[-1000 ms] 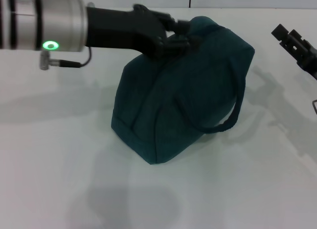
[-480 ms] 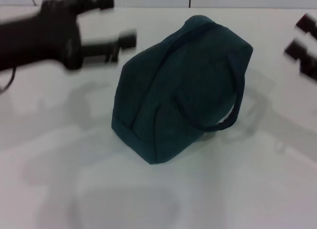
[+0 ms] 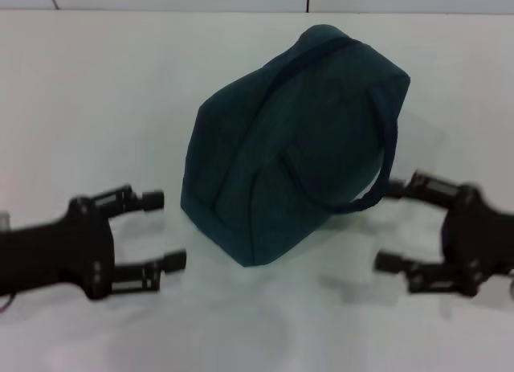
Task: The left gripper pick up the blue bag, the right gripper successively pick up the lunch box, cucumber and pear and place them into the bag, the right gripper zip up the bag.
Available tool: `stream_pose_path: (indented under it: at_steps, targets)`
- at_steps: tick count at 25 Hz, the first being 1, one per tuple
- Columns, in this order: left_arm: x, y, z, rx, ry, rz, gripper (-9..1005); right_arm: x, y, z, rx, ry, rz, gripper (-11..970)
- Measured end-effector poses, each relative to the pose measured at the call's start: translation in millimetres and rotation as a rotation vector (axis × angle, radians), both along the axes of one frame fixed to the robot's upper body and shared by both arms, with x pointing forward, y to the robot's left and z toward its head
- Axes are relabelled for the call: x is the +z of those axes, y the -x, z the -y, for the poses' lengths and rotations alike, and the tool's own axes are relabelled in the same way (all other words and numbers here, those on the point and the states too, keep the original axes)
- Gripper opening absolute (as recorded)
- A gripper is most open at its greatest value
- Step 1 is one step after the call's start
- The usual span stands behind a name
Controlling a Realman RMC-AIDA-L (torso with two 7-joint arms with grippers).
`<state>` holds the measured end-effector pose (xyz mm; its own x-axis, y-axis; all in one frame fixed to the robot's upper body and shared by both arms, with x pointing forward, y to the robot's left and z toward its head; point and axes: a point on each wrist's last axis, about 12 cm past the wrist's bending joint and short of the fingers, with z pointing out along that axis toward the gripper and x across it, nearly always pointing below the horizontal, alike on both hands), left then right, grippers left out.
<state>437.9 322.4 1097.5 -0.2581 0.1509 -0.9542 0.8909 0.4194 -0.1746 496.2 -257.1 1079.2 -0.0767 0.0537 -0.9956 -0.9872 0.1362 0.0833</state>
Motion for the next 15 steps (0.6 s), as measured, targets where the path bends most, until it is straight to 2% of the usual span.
stream_pose_path:
  at_steps: [2, 7, 11, 15]
  targets:
    - [-14.8, 6.4, -2, 0.001, -0.013, 0.014, 875, -13.3, 4.6, -8, -0.017, 0.049, 0.000, 869]
    - [-37.4, 15.6, -5, 0.019, -0.007, 0.039, 875, -38.4, 16.0, -15, -0.054, 0.151, -0.020, 868]
    - [-48.8, 16.0, -6, 0.033, -0.014, 0.027, 875, -51.4, 23.9, -16, -0.075, 0.204, -0.038, 868]
    - [-52.4, 17.1, -6, 0.036, -0.014, 0.009, 875, -59.1, 28.6, -17, -0.112, 0.222, -0.041, 868]
